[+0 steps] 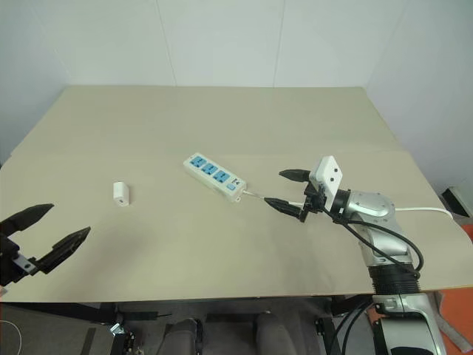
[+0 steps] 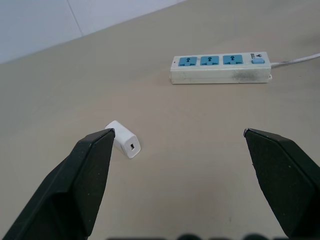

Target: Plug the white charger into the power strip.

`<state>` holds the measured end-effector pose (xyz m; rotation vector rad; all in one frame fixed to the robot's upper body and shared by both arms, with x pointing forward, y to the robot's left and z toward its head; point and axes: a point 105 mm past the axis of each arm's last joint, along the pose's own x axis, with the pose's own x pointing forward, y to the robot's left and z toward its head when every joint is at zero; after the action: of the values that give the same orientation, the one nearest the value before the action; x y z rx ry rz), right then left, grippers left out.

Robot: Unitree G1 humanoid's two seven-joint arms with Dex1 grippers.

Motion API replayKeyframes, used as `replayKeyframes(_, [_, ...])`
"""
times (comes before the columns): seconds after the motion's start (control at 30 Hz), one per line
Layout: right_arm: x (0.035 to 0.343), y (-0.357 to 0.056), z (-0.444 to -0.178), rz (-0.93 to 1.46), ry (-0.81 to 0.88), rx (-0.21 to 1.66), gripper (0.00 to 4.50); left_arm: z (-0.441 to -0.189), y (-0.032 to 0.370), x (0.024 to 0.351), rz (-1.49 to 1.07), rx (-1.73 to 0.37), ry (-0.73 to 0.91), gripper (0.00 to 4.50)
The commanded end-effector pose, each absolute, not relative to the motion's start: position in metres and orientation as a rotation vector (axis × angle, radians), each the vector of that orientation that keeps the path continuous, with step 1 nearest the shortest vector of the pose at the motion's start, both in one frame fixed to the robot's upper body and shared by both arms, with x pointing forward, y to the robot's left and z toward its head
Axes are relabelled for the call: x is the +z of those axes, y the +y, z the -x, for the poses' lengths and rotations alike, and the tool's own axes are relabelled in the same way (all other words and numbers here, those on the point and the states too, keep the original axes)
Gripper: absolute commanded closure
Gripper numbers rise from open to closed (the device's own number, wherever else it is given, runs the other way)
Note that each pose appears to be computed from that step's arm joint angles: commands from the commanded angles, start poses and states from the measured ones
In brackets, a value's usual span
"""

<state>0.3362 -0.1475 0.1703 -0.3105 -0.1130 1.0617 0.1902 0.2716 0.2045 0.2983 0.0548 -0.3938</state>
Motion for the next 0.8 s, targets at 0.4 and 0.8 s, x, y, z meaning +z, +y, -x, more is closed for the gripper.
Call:
replayKeyframes(0.4, [0.174, -0.141, -0.333, 0.301, -0.137, 1.048, 0.07, -0.190, 0.269, 0.219, -0.353, -0.369, 0.003, 0.00])
replayKeyframes(0.8, [0.150, -0.058, -0.382, 0.210, -0.164, 0.920, 0.07, -0.199, 0.261, 0.220, -0.340, -0.395, -0.016, 0.00])
